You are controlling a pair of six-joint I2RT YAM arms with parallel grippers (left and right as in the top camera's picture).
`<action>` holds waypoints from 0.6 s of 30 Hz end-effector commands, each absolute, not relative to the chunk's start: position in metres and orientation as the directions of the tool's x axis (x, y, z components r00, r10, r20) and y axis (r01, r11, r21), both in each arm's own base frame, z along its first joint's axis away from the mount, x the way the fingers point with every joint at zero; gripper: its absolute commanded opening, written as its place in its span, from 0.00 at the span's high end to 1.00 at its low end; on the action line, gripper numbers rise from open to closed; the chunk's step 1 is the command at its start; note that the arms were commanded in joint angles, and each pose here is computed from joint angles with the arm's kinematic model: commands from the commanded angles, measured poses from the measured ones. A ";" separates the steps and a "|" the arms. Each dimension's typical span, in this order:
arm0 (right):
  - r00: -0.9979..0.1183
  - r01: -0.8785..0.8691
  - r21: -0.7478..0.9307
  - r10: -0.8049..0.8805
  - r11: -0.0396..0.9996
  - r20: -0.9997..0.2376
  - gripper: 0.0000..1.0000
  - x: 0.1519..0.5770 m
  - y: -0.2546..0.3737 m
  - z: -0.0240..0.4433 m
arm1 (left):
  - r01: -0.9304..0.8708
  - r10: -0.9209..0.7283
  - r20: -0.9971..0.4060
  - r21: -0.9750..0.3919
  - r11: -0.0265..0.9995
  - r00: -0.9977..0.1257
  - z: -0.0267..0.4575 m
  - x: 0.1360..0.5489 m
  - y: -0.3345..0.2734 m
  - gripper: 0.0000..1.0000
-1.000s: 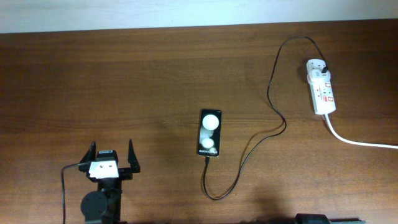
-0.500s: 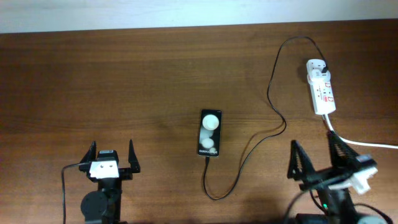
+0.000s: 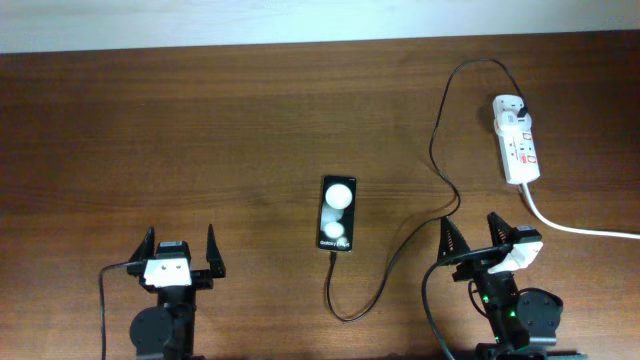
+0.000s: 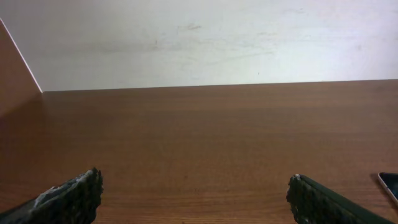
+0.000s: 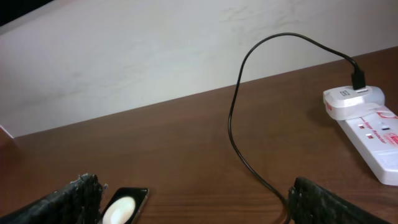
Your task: Plug charger to phone and switch on socket
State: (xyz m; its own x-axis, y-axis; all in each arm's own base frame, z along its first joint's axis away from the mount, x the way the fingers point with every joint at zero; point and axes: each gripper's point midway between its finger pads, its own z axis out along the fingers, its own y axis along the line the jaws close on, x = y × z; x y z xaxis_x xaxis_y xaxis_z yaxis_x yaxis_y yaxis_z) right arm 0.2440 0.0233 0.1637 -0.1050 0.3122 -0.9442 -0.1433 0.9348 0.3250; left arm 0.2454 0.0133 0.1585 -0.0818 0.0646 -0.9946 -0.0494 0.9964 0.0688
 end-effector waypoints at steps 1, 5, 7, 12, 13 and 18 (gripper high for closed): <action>-0.113 -0.149 0.321 0.307 0.935 -0.945 0.01 0.244 0.028 0.160 | -0.029 0.084 -0.993 0.087 0.996 -0.084 0.156 0.246 0.010 0.01; -0.062 -0.204 0.010 -0.003 0.979 -0.998 0.01 0.243 0.035 0.160 | -0.029 0.084 -0.993 0.087 0.996 -0.084 0.156 0.246 0.010 0.01; -0.062 -0.195 0.009 -0.003 0.981 -0.998 0.01 0.243 0.033 0.160 | -0.029 0.084 -0.993 0.087 0.996 -0.084 0.156 0.246 0.010 0.01; -0.061 -0.190 0.009 -0.003 0.982 -0.998 0.01 0.243 0.032 0.160 | -0.029 0.084 -0.993 0.087 0.996 -0.084 0.156 0.246 0.010 0.01; -0.062 -0.190 0.009 -0.003 0.982 -0.998 0.01 0.243 0.032 0.160 | -0.029 0.084 -0.993 0.087 0.996 -0.084 0.156 0.246 0.010 0.01; -0.061 -0.190 0.009 -0.003 0.982 -0.998 0.02 0.243 0.032 0.160 | -0.029 0.084 -0.993 0.087 0.996 -0.084 0.156 0.246 0.010 0.01</action>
